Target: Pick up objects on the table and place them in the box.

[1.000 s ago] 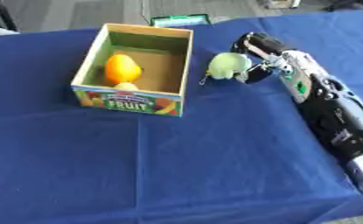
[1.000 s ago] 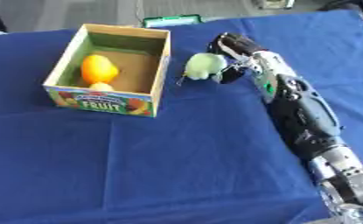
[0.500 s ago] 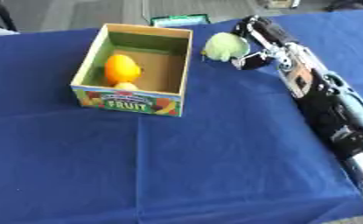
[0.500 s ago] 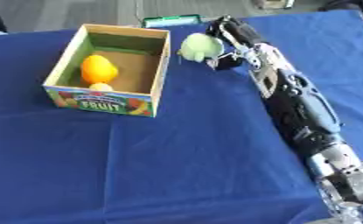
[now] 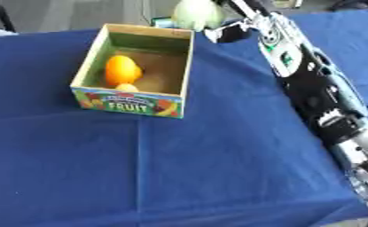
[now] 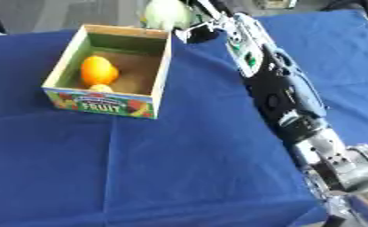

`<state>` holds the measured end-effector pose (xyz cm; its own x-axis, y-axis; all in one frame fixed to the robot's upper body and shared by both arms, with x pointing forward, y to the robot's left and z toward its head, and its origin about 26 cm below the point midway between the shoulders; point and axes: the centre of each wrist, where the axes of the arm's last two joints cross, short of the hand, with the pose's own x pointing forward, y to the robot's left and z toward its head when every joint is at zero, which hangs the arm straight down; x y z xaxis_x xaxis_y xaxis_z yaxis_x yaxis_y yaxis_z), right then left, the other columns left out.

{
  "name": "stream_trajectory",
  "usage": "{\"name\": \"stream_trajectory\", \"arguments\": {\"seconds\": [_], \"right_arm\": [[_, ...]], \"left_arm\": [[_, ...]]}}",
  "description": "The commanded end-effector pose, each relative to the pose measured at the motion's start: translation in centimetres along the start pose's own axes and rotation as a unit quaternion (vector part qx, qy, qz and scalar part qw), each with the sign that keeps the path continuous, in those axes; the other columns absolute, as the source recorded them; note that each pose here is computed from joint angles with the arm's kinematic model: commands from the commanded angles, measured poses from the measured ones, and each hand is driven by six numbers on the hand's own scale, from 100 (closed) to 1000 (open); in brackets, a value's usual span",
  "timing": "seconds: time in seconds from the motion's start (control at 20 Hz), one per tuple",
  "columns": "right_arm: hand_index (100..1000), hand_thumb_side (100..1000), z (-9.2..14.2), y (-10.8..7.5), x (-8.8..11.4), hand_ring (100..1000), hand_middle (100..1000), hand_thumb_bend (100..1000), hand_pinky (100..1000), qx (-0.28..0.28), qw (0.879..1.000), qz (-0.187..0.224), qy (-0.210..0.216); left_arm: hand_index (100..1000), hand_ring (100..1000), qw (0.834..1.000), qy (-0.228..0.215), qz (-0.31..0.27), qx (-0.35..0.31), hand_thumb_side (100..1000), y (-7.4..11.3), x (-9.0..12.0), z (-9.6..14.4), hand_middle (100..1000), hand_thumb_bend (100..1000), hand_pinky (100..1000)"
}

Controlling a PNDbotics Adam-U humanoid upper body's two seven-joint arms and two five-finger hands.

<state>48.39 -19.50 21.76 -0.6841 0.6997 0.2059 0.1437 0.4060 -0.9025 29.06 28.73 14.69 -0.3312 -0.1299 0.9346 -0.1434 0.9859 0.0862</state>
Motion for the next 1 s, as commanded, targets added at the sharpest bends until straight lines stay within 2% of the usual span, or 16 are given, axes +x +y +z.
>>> {"name": "stream_trajectory", "arguments": {"seconds": [0.05,0.6,0.8,1.0], "right_arm": [[264,100,-2.0,-0.1,2.1,510,195,100,654,0.002,1.000,-0.002,-0.030],[286,100,-3.7,6.2,5.4,518,214,100,662,0.070,0.997,-0.013,-0.043],[375,100,-3.4,8.2,5.8,550,297,100,679,0.095,0.995,-0.002,-0.041],[486,100,-3.0,9.5,5.7,588,416,100,696,0.112,0.993,0.007,-0.029]], "left_arm": [[669,529,1.000,-0.016,-0.002,-0.008,660,0.0,0.8,-0.3,593,100,737],[669,532,1.000,-0.021,0.005,-0.016,659,-0.4,1.0,-0.6,593,100,737],[669,533,1.000,-0.021,0.006,-0.018,658,-0.4,1.0,-0.6,592,100,737],[669,533,1.000,-0.021,0.007,-0.018,659,-0.5,1.0,-0.6,592,100,737]]}}
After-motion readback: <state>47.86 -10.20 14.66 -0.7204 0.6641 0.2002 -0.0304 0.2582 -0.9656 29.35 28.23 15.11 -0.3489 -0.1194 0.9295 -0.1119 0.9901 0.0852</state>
